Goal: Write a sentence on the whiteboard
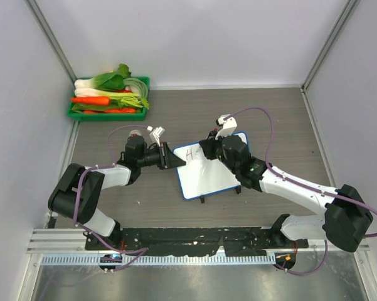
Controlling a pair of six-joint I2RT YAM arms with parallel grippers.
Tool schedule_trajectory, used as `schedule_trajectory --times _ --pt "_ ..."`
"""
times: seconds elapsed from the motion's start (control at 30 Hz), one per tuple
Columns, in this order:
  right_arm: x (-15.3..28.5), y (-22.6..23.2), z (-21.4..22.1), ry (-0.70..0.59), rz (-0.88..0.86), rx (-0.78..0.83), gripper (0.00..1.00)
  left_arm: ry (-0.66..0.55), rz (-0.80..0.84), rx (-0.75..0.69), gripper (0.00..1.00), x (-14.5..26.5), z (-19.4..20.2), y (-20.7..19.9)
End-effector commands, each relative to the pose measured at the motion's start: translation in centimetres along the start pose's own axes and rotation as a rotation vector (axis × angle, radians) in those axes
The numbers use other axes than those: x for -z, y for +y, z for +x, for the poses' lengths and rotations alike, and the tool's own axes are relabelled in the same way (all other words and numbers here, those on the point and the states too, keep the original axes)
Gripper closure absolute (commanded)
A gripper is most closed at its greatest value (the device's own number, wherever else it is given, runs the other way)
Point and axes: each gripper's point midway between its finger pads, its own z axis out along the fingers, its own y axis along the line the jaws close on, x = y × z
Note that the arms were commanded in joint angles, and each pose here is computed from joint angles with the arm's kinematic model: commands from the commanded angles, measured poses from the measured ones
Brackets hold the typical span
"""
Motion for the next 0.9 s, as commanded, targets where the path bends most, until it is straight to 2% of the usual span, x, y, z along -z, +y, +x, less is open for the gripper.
schedule_trajectory --times 0.0,0.87 --pt "-0.4 0.5 -2.7 -0.081 0.005 -0.019 0.99 0.05 -0.097 -0.017 1.0 -0.2 2.0 2.7" --pt "0.2 0.7 1.1 0.035 -0.055 -0.013 0.98 0.049 -0.095 -0.017 1.0 -0.3 1.9 2.7"
